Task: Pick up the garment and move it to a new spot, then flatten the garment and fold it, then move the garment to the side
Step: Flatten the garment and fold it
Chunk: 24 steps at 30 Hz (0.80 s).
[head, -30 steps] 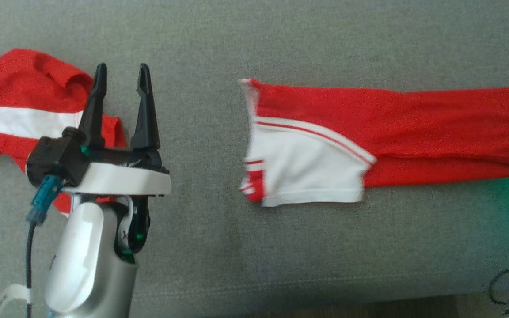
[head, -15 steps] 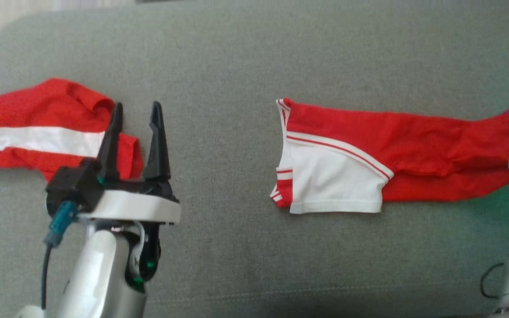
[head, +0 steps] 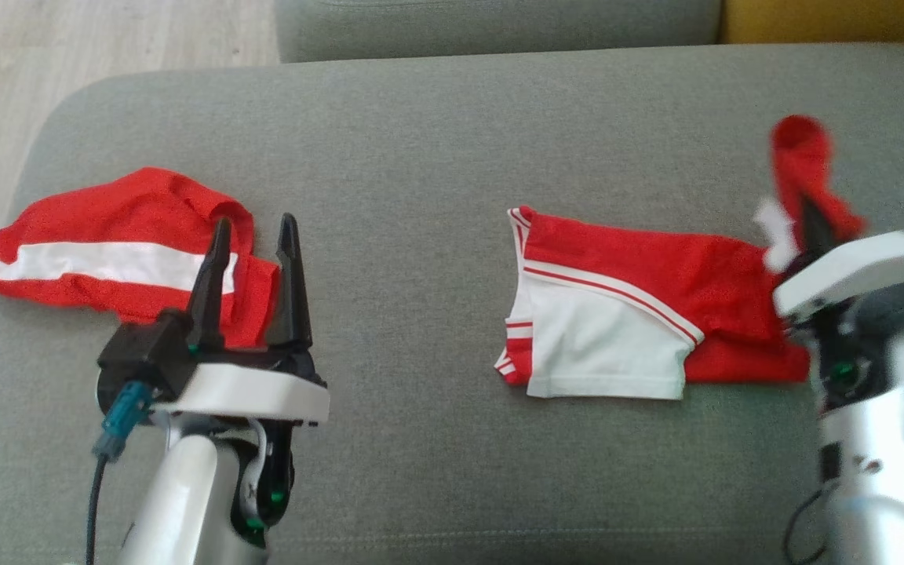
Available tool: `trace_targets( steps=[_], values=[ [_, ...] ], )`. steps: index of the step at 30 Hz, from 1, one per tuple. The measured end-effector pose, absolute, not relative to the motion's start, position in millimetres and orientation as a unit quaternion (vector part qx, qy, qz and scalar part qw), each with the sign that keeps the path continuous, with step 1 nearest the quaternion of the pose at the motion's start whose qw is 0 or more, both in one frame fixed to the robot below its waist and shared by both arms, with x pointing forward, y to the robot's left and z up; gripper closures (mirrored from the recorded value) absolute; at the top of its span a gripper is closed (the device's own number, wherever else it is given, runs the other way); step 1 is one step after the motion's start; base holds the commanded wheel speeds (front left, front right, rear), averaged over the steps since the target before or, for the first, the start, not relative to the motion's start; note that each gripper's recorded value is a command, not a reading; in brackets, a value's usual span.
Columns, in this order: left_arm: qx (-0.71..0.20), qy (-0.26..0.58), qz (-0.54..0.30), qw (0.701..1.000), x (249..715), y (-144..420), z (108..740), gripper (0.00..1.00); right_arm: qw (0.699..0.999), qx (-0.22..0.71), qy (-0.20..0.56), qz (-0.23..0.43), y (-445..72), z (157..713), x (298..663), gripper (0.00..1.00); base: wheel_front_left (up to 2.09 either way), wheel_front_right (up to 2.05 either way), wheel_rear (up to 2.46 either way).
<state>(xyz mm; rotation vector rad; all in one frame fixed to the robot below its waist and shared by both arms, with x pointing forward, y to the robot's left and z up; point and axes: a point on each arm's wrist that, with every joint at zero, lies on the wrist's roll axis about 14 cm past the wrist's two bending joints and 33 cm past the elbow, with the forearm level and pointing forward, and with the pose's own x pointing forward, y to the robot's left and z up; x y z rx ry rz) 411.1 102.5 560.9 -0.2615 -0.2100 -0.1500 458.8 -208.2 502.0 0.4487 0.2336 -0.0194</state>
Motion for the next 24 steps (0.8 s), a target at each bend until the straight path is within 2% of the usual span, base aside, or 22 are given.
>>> trace_targets(
  steps=[6, 14, 24],
  values=[
    [-0.128, -0.100, -0.063, 0.985, 403, 111, 557, 0.00, 0.950, 0.268, 0.145, 0.069, -139, 474, 447, 1.00, 0.00, 0.00, 0.00],
    [-0.131, -0.093, -0.048, 0.986, 398, 119, 552, 0.00, 0.925, 0.316, 0.174, 0.118, -78, 444, 436, 1.00, 0.00, 0.00, 0.00],
    [-0.126, -0.082, -0.028, 0.988, 393, 132, 544, 0.00, 0.918, 0.312, 0.193, 0.149, -35, 429, 443, 1.00, 0.00, 0.00, 0.00]
  ],
)
